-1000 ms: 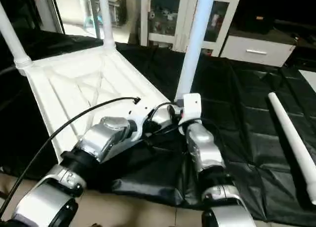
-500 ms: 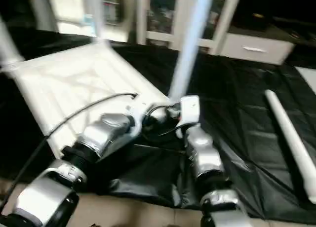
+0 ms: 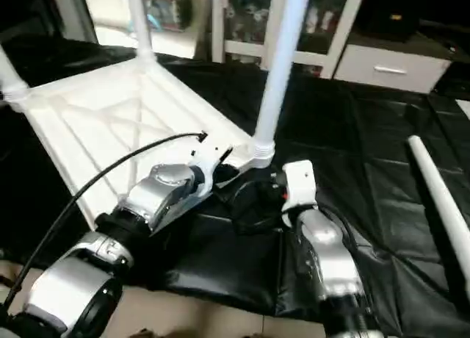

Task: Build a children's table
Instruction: Rotate leg to tighten, then rotate table base

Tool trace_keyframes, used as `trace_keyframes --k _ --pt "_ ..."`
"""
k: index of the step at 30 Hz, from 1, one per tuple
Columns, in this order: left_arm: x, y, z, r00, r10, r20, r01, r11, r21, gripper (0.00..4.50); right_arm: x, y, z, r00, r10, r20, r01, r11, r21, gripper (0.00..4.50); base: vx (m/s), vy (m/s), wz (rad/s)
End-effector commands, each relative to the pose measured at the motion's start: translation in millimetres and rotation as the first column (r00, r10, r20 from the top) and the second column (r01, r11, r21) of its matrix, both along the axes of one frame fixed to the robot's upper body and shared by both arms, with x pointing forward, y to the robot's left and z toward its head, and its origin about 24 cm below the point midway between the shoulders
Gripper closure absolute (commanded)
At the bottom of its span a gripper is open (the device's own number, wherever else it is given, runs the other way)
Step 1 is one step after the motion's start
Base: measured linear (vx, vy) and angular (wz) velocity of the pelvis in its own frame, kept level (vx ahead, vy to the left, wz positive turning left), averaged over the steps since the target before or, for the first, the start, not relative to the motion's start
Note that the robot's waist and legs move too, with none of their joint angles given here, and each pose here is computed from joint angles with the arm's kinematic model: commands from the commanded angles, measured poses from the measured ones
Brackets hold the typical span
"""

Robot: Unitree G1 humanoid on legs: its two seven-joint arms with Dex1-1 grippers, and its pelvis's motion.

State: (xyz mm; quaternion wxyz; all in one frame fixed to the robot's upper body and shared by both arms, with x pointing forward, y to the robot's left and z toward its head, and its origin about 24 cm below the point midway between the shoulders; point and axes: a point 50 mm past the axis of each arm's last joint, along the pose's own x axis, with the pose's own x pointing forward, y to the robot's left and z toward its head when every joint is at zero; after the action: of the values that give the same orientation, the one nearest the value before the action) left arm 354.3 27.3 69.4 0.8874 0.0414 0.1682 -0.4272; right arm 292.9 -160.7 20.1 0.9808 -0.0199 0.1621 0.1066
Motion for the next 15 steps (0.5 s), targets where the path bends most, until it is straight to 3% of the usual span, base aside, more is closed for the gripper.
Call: trace_keyframes --k 1,6,10,12,13,15 --pt "0.4 -10 13.9 0.998 -0.036 0.044 0.039 0.998 -0.057 3.75 -1.8 -1.3 2.7 1.0 -0.018 -0.001 0.018 1.0 0.008 0.0 0.0 0.0 0.0" --pt "1.5 -6 16.6 0.998 -0.029 0.058 0.034 0.996 -0.078 3.32 -4.5 3.2 3.4 1.0 -0.002 -0.009 0.002 1.0 0.001 0.0 0.0 0.0 0.0" --pt "3.2 12 28.5 0.995 -0.035 0.092 0.043 0.995 -0.088 3.11 -3.6 6.9 9.9 0.999 0.04 0.009 -0.04 0.999 0.01 0.0 0.0 0.0 0.0" --pt "-1.8 41 38.0 0.988 -0.09 0.125 0.094 0.995 -0.025 2.94 -4.8 11.6 18.0 0.99 0.135 0.039 -0.137 0.99 0.037 0.0 0.0 0.0 0.0" --pt "-6.6 55 40.7 0.984 -0.129 0.123 0.129 0.992 0.008 2.72 -6.2 13.8 22.1 0.981 0.187 0.053 -0.19 0.98 0.059 0.0 0.0 0.0 0.0" --pt "-18.7 80 42.8 0.974 -0.206 0.097 0.2 0.977 0.072 2.72 -9.6 16.1 29.2 0.963 0.26 0.077 -0.265 0.962 0.07 0.0 0.0 0.0 0.0"
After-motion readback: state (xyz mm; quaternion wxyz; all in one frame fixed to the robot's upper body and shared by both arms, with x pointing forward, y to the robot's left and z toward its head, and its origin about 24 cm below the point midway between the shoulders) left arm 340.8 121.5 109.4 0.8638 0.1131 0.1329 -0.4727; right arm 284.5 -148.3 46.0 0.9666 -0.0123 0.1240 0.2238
